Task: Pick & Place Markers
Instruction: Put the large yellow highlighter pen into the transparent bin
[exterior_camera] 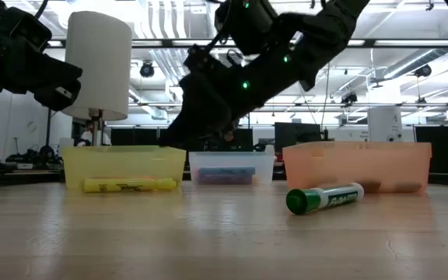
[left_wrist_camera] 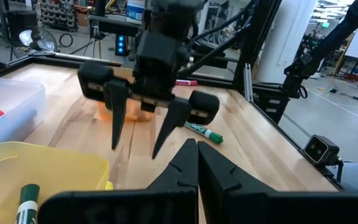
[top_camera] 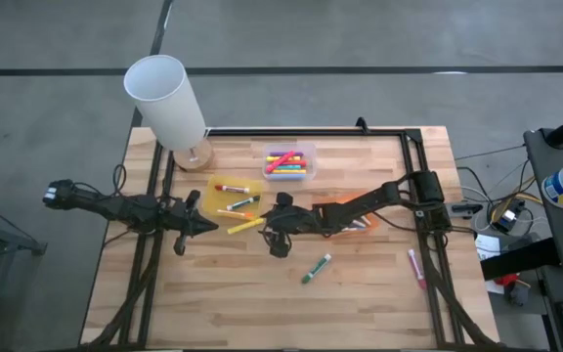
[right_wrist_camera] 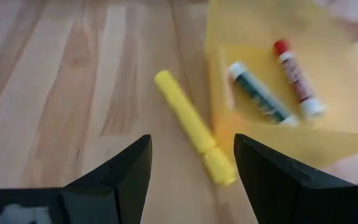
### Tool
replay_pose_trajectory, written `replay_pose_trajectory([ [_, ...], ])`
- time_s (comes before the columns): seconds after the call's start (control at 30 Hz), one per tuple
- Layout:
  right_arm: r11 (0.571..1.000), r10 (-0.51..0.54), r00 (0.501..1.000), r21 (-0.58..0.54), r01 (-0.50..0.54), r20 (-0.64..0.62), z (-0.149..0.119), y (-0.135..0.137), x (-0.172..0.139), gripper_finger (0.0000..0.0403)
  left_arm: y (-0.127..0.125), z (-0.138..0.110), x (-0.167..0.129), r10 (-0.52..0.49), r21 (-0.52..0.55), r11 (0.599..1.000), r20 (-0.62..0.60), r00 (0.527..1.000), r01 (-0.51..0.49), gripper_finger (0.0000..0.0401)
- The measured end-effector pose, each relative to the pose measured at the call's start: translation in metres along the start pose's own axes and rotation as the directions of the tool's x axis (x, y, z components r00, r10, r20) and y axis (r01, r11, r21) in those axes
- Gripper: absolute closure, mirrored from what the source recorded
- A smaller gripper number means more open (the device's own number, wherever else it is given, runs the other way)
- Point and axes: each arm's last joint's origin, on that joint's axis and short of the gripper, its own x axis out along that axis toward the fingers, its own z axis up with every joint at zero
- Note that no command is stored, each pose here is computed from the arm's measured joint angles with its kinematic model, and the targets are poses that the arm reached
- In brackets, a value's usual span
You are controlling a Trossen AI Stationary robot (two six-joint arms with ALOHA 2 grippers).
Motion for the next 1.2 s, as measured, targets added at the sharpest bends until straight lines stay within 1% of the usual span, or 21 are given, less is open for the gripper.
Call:
replay_pose_trajectory([
  [0.07, 1.000, 0.022, 0.999, 0.013, -0.021, -0.024, -0.008, -0.001, 0.006, 0.0184, 0.000, 0.000, 0.000, 0.000, 0.000, 1.000, 0.000, 1.000, 0.000, 0.0401],
  [0.17, 0.999, 0.023, 0.997, 0.027, -0.021, -0.070, -0.025, -0.001, 0.017, 0.0184, 0.000, 0.000, 0.000, 0.000, 0.000, 1.000, 0.000, 1.000, 0.000, 0.0401],
  [0.27, 0.999, 0.022, 0.998, 0.026, -0.020, -0.065, -0.035, 0.000, 0.026, 0.0184, 0.000, 0.000, 0.000, 0.000, 0.000, 1.000, 0.000, 1.000, 0.000, 0.0401],
  [0.43, 0.999, -0.029, 0.997, 0.021, 0.030, -0.070, -0.039, -0.002, 0.031, 0.0184, 0.000, 0.000, 0.000, 0.000, 0.000, 1.000, 0.000, 1.000, 0.000, 0.0401],
  [0.6, 1.000, -0.024, 0.997, 0.014, 0.026, -0.071, -0.036, 0.005, 0.026, 0.0184, 0.000, 0.000, 0.000, 0.000, 0.000, 1.000, 0.000, 1.000, 0.000, 0.0401],
  [0.63, 0.999, -0.037, 0.996, 0.005, 0.038, -0.082, -0.035, 0.007, 0.024, 0.0184, 0.000, 0.000, 0.000, 0.000, 0.000, 1.000, 0.000, 1.000, 0.000, 0.0401],
  [0.77, 0.987, -0.135, 0.984, -0.098, 0.123, -0.115, -0.038, 0.004, 0.022, 0.0184, 0.000, 0.000, 0.000, 0.000, 0.000, 1.000, 0.000, 1.000, 0.000, 0.0401],
  [0.9, 0.977, -0.160, 0.980, -0.161, 0.140, -0.118, -0.035, -0.001, 0.022, 0.0184, 0.000, 0.000, 0.000, 0.000, 0.000, 1.000, 0.000, 1.000, 0.000, 0.0401],
  [1.0, 0.968, -0.150, 0.975, -0.226, 0.111, -0.162, -0.032, 0.001, 0.018, 0.0184, 0.000, 0.000, 0.000, 0.000, 0.000, 1.000, 0.000, 1.000, 0.000, 0.0401],
  [1.1, 0.951, -0.137, 0.971, -0.301, 0.073, -0.198, -0.022, 0.007, 0.009, 0.0184, 0.000, 0.000, 0.000, 0.000, 0.000, 1.000, 0.000, 1.000, 0.000, 0.0401],
  [1.2, 0.938, -0.075, 0.969, -0.346, -0.012, -0.237, -0.008, 0.013, 0.002, 0.0184, 0.000, 0.000, 0.000, 0.000, 0.000, 1.000, 0.000, 1.000, 0.000, 0.0401],
])
